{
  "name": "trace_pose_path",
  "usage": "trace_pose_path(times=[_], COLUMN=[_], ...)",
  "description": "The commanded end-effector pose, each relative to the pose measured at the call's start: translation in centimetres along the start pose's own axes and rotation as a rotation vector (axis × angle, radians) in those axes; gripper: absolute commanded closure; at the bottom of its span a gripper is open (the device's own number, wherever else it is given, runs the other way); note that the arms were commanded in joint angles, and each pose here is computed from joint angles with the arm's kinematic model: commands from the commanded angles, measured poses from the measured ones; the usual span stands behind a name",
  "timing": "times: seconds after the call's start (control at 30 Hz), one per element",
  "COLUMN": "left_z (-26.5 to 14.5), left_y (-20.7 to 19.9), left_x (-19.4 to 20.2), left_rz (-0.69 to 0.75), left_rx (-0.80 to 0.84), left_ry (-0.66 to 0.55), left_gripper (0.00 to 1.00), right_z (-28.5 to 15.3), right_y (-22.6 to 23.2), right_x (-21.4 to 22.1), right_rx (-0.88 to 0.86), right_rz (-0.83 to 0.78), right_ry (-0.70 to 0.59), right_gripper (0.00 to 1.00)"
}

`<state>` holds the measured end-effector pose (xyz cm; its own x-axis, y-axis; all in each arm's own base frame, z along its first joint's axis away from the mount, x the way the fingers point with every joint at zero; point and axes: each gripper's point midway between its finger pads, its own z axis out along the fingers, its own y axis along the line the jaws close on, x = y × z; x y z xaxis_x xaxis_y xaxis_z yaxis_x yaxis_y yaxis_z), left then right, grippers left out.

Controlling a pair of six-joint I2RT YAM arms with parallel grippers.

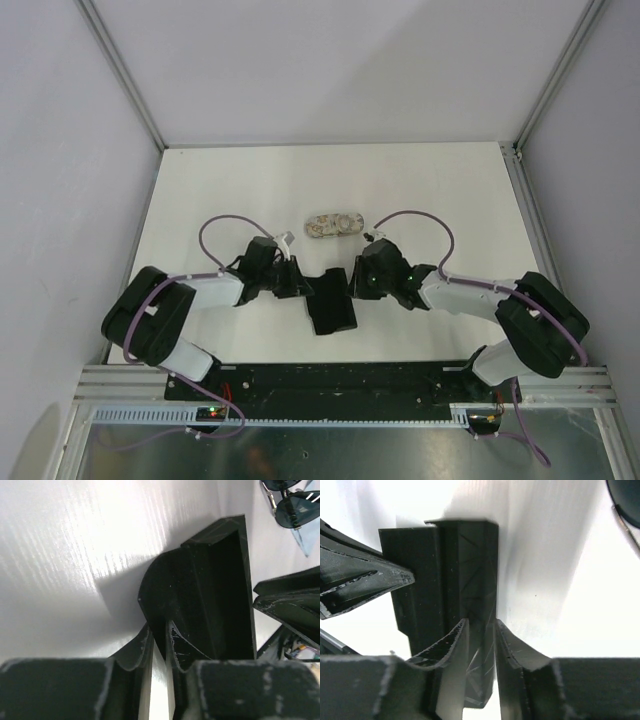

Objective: Organize the sunglasses

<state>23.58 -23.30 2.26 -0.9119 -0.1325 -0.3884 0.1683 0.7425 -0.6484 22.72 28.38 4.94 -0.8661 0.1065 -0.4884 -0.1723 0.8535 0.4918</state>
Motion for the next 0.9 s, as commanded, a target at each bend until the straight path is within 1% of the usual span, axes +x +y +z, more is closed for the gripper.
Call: trace_pose_path(times=[0.0,0.1,0.23,0.33,0.4,0.5,0.57,0.63,0.67,0.73,0.77,0.83,0.87], left_z=[0.4,0.5,0.6,0.7,0.6,0.1,-0.3,-0.6,-0.7,-0.8,-0.9,-1.2,-1.5], left_y=[2.4,2.4,2.2,2.6,3.3,4.4,4.7,5.1,5.2,5.1,4.9,4.1,3.6], left_x=[0.2,-0.6,-2.0,-3.3,-4.3,-5.8,-6.9,-7.3,-7.5,-8.2,-8.5,-9.2,-9.6], left_rz=[0.039,0.049,0.061,0.065,0.063,0.055,0.054,0.044,0.041,0.038,0.04,0.047,0.052], left_rx=[-0.105,-0.115,-0.137,-0.166,-0.192,-0.237,-0.257,-0.278,-0.281,-0.279,-0.272,-0.251,-0.238], left_ry=[0.015,-0.003,-0.024,-0.036,-0.047,-0.081,-0.114,-0.117,-0.12,-0.129,-0.135,-0.152,-0.166], left_gripper=[0.88,0.93,0.95,0.96,0.97,0.97,0.96,0.94,0.91,0.79,0.69,0.54,0.48], right_z=[0.3,0.2,-0.2,-1.0,-2.1,-4.6,-6.5,-8.6,-9.6,-11.4,-12.1,-13.1,-13.4], right_y=[0.1,1.0,1.1,0.3,-0.6,-2.5,-4.6,-7.6,-9.3,-12.4,-13.5,-15.9,-16.9], right_x=[-1.0,-1.5,-2.5,-3.5,-4.3,-6.1,-7.1,-7.7,-8.0,-8.1,-8.0,-7.5,-7.0], right_rx=[0.024,0.01,0.014,0.033,0.056,0.109,0.176,0.274,0.322,0.398,0.418,0.457,0.475], right_rz=[-0.03,-0.044,-0.055,-0.047,-0.041,-0.035,-0.019,0.032,0.07,0.16,0.201,0.281,0.31], right_ry=[-0.015,-0.021,-0.03,-0.043,-0.055,-0.104,-0.14,-0.169,-0.192,-0.221,-0.235,-0.254,-0.255], right_gripper=[0.65,0.58,0.55,0.54,0.54,0.5,0.49,0.5,0.51,0.59,0.64,0.79,0.89])
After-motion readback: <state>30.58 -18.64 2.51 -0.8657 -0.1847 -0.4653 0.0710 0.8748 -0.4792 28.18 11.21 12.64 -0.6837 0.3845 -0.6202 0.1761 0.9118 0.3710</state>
